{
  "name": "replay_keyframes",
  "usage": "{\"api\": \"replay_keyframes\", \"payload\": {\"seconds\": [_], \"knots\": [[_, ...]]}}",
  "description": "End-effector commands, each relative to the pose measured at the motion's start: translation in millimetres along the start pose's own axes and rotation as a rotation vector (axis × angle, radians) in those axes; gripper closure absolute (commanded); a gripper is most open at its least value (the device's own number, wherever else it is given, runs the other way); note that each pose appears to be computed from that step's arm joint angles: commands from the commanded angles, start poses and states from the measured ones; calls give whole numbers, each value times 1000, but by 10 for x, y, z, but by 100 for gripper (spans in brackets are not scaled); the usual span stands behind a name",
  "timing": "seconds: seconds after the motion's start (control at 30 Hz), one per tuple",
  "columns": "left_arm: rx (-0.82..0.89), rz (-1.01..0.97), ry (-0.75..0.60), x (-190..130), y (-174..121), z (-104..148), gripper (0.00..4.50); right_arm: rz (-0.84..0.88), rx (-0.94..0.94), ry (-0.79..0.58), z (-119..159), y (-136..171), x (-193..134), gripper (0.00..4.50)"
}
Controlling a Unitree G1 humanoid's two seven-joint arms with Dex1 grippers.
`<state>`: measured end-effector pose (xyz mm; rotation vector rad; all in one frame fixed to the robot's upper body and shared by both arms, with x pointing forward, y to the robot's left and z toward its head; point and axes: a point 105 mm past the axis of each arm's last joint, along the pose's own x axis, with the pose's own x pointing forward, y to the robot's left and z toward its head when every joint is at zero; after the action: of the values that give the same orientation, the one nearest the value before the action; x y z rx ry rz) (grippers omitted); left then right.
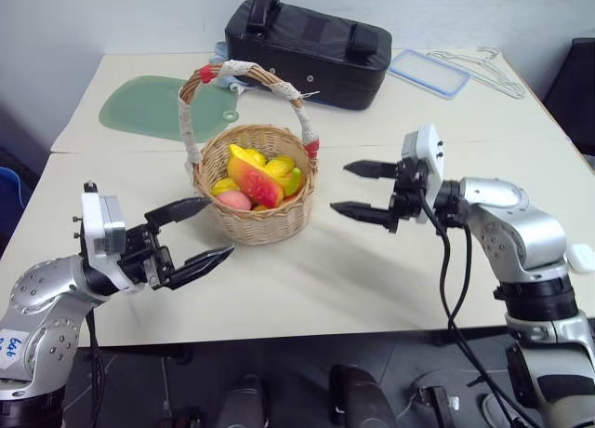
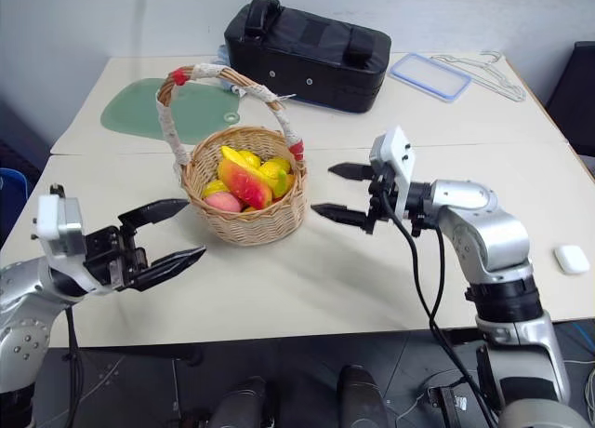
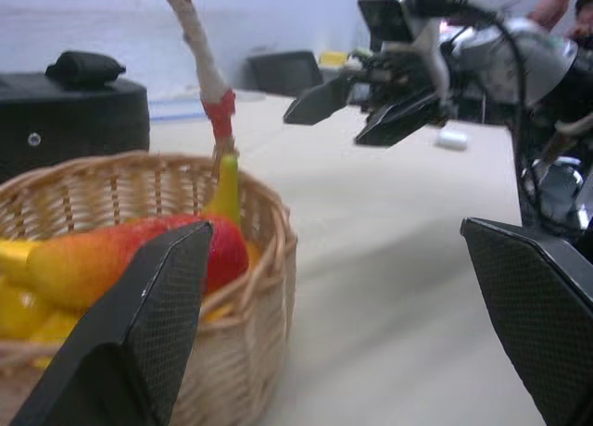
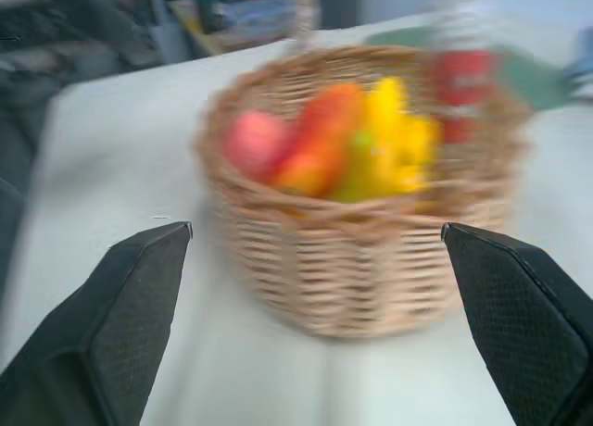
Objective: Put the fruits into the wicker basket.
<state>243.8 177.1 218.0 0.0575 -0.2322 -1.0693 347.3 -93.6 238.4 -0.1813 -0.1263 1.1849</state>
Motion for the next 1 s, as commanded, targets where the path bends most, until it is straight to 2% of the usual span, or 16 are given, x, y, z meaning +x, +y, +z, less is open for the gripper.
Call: {"api": "replay_keyframes", "payload": {"seconds": [0.03, 0.13, 0.2, 0.3, 0.4, 0.57, 0.6, 0.77, 0.9, 0.97, 1.0], "knots": [[11, 0, -11, 13, 17, 64, 0, 33, -28, -53, 151, -96, 305, 4], [5, 0, -15, 48, 17, 35, 0, 81, -25, -73, 138, -109, 559, 4], [-1, -3, -19, 72, -1, 20, 0, 107, -18, -89, 151, -107, 684, 42], [-4, -3, -20, 78, -9, 8, 0, 147, -67, -73, 132, -93, 765, 132], [15, 26, -27, 54, 31, 16, 0, 179, -72, -80, 145, -69, 768, 240], [1, 8, -11, 57, 22, -40, 0, 173, -74, -102, 134, -75, 638, 420], [-3, 3, -12, 72, 24, -47, 0, 168, -72, -112, 153, -72, 579, 433], [-29, -37, -17, 149, -10, -96, 0, 56, -84, -134, 265, -101, 198, 432], [-39, -63, -18, 184, -32, -140, 0, -250, -136, -146, 385, -317, -410, 432], [-41, -66, -16, 214, -9, -169, 0, -463, -115, -135, 391, -491, -915, 432], [-43, -70, -14, 224, -6, -182, 0, -526, -105, -131, 393, -531, -1067, 432]]}}
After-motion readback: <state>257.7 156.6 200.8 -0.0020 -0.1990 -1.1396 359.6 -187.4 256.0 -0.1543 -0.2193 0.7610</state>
